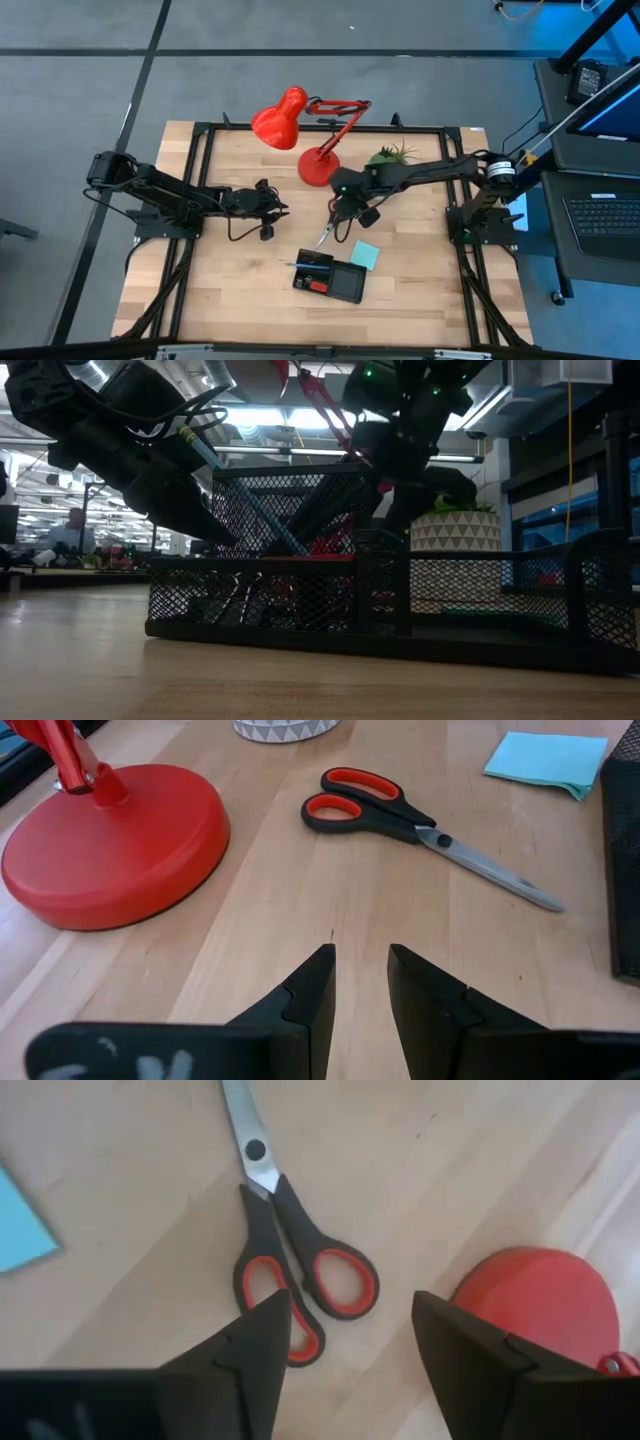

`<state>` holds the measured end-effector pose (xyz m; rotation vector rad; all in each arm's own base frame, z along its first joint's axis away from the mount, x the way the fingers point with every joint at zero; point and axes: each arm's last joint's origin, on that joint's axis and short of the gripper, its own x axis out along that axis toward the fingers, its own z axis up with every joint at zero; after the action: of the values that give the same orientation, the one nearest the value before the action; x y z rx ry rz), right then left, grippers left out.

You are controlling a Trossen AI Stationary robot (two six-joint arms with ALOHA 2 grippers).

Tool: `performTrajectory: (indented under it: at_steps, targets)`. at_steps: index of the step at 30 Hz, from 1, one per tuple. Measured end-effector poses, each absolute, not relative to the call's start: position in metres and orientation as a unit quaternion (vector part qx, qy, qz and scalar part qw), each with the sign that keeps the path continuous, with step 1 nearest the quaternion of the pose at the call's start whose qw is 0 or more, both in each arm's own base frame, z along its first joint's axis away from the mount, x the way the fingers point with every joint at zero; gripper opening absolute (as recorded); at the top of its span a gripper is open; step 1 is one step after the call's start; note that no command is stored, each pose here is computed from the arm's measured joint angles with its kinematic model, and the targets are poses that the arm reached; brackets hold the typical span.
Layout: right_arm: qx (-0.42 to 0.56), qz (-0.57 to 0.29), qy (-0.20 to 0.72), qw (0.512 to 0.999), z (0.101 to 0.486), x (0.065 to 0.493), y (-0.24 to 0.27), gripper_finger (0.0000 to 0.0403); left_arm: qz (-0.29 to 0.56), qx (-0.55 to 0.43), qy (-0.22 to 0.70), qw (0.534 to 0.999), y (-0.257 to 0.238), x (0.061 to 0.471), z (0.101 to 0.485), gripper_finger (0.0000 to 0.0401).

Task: Pick and place office supplies into organizer
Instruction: Put the black scissors into the black desk organizer

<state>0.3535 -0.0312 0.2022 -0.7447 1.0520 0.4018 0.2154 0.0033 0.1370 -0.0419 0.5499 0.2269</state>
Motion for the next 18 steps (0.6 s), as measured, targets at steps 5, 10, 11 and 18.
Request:
performTrajectory:
  at_steps: [5, 10, 11, 18]
  targets:
    - [-0.376, 0.214, 0.489, 0.758, 0.189, 0.358, -0.032, 0.0199, 0.112, -0.02, 0.276, 0.954, 0.003, 0.215, 0.136, 0.0088]
    - [-0.401, 0.247, 0.497, 0.729, 0.174, 0.361, -0.032, 0.0198, 0.116, -0.034, 0.28, 0.952, 0.003, 0.214, 0.135, 0.0088]
    - [-0.407, 0.253, 0.497, 0.724, 0.172, 0.361, -0.032, 0.0198, 0.117, -0.036, 0.281, 0.952, 0.003, 0.214, 0.135, 0.0088]
    - [-0.425, 0.263, 0.49, 0.714, 0.166, 0.364, -0.034, 0.0197, 0.117, -0.036, 0.284, 0.951, 0.003, 0.214, 0.134, 0.0088]
